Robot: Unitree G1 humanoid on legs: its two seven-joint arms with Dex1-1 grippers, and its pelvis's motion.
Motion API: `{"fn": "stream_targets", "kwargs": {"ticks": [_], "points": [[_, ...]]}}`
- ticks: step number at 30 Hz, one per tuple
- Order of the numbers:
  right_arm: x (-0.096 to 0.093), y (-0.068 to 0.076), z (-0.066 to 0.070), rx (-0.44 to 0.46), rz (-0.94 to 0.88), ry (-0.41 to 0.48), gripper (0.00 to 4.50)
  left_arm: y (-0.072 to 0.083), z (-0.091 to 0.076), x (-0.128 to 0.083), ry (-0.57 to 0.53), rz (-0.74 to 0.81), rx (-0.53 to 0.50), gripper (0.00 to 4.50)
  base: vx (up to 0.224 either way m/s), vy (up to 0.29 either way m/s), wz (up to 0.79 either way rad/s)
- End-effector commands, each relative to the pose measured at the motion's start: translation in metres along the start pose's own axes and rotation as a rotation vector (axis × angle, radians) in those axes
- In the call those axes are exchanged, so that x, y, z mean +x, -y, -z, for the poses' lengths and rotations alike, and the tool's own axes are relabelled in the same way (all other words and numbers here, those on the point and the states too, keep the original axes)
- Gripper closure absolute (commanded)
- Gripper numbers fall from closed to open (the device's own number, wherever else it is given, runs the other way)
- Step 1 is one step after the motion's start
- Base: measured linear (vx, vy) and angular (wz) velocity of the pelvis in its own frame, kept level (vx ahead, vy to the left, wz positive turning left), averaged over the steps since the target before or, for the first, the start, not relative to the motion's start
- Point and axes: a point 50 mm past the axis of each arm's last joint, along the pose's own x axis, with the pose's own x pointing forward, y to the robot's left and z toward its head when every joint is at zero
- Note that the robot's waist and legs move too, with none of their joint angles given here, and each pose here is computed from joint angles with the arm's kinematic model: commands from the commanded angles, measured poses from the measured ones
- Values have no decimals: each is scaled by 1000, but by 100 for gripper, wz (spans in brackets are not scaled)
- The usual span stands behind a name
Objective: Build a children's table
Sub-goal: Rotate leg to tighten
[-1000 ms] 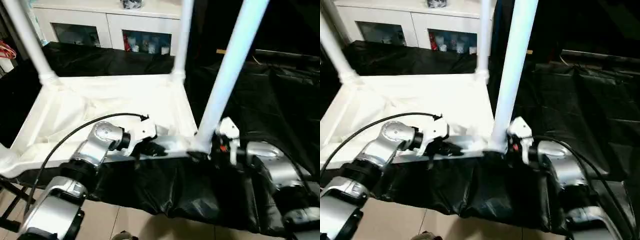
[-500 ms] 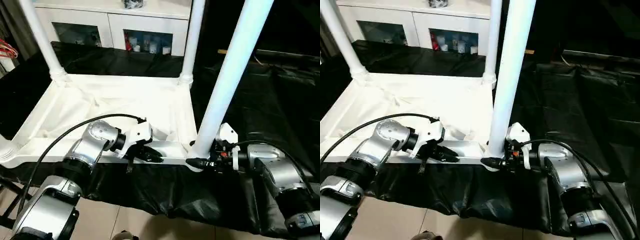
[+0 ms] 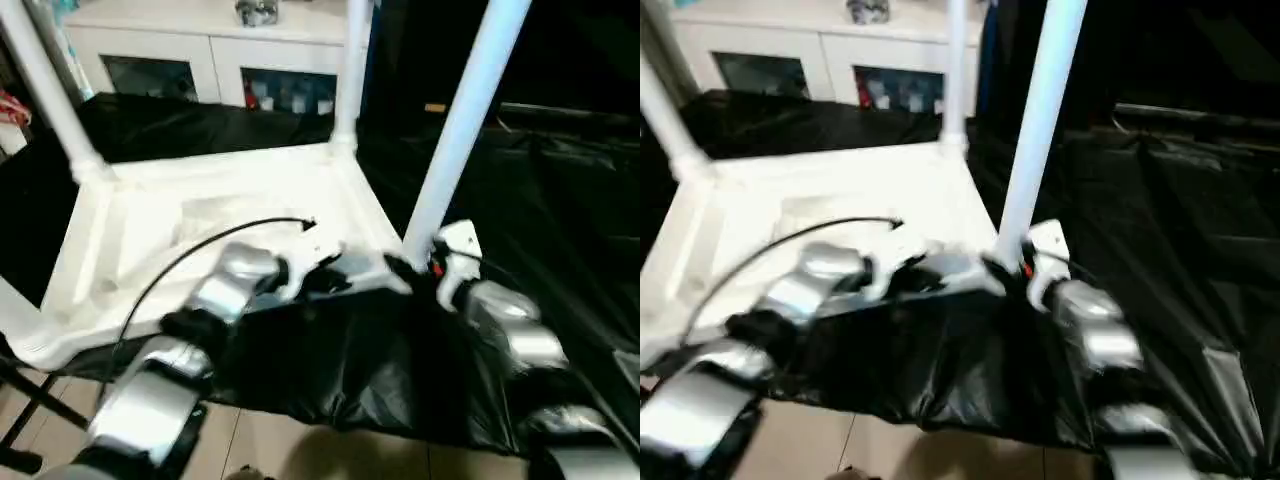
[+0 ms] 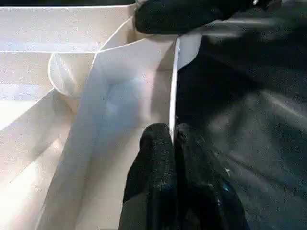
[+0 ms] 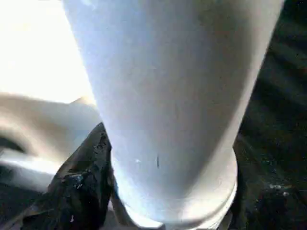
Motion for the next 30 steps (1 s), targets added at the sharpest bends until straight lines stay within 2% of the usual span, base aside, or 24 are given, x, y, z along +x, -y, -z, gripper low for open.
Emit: {"fn": "stream_targets", "kwargs": {"ticks": [1,3,4,6,8,9,12,17,19,26,27,30], "points": [[22,-56,12,36,-165,-35,171,10,-23,22,62,-50,7,450,0,0,0],[25,-63,8,44,-182,-12,171,14,-25,26,69,-28,8,450,0,0,0],[26,-64,8,39,-185,-9,116,15,-25,27,71,-21,12,450,0,0,0],[26,-65,8,32,-186,-8,96,15,-26,27,73,-15,16,450,0,0,0],[23,-61,5,30,-232,3,65,16,-23,24,71,21,25,450,0,0,0],[18,-55,2,-19,-268,5,65,15,-20,20,73,49,31,450,0,0,0],[12,-48,2,-63,-301,-5,44,14,-16,16,66,68,36,450,0,0,0],[-13,-23,3,-131,-478,-58,44,14,-3,-3,69,218,77,450,0,0,0],[-19,-19,4,-145,-522,-79,44,13,0,-8,65,232,91,450,0,0,0],[-36,-11,5,-207,-674,-153,44,11,7,-24,57,320,112,450,0,0,0],[-38,-10,4,-218,-697,-165,67,11,9,-27,50,335,110,450,0,0,0],[-42,-10,4,-226,-745,-191,77,10,12,-33,35,365,118,450,0,0,0]]}}
